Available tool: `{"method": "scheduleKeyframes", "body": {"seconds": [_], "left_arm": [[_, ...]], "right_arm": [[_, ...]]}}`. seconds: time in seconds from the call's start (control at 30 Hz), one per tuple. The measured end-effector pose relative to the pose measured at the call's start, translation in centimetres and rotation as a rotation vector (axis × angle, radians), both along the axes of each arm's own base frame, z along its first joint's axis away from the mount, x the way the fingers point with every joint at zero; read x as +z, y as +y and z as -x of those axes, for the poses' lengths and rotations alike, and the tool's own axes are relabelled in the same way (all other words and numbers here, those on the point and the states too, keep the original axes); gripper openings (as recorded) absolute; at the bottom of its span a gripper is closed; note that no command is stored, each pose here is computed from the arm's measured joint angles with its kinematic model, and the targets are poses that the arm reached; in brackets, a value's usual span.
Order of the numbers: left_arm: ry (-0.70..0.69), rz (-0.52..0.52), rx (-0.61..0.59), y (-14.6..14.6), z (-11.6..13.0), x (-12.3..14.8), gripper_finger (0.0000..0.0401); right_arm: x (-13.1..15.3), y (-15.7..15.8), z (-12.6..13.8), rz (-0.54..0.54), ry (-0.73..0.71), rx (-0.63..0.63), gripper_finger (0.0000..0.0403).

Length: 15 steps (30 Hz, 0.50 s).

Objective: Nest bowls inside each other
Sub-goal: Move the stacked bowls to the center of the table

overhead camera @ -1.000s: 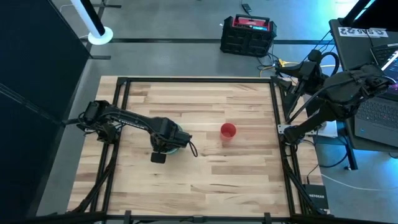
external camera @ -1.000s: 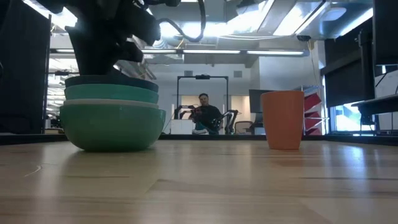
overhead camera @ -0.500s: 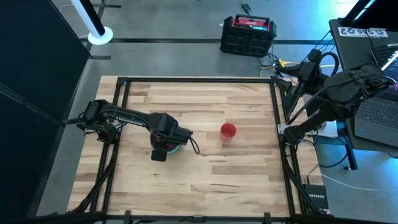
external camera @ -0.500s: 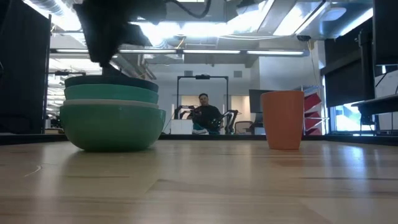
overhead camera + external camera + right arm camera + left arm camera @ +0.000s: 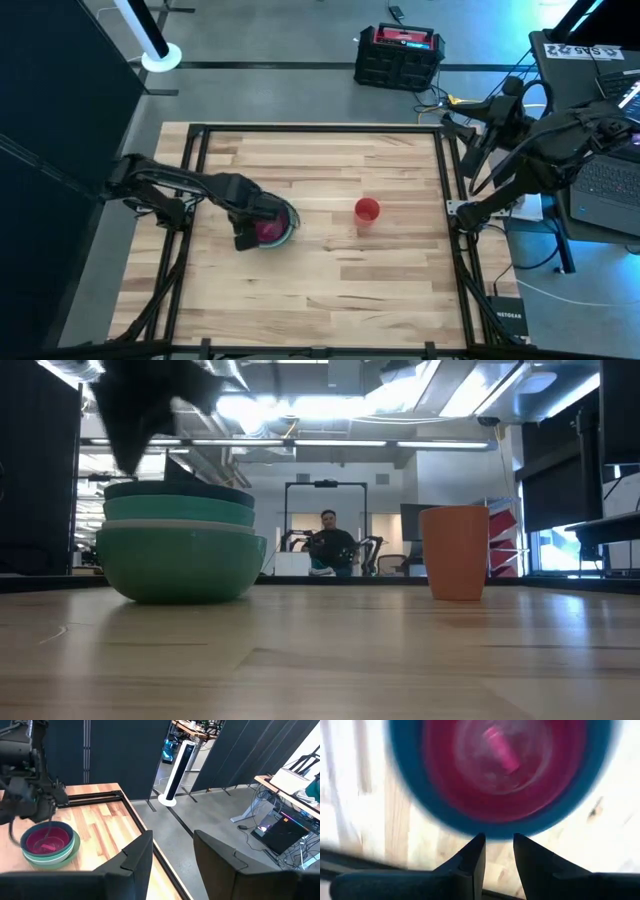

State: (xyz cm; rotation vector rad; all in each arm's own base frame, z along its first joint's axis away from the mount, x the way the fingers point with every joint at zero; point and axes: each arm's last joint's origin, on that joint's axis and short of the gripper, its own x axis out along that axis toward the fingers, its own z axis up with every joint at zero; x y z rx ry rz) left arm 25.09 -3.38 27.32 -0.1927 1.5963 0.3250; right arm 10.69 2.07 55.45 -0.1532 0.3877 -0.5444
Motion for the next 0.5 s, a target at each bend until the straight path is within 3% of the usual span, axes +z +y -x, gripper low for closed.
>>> {"method": "scheduleKeyframes", "body": {"seconds": [0.17, 0.27, 0.5], "left_arm": [[-0.075, -0.001, 0.302, 1.3, 3.5, -1.6, 0.0084], [-0.117, 0.009, 0.415, 1.8, 5.0, -2.5, 0.0084], [-0.107, 0.032, 0.246, 1.5, 5.9, -5.1, 0.0084]], "right_arm": [[0.0, 0.0, 0.1, -0.001, -0.002, 0.0, 0.0131], [0.0, 0.0, 0.1, 0.001, -0.001, 0.001, 0.0131], [0.0, 0.0, 0.1, 0.006, 0.003, 0.003, 0.0131]]}}
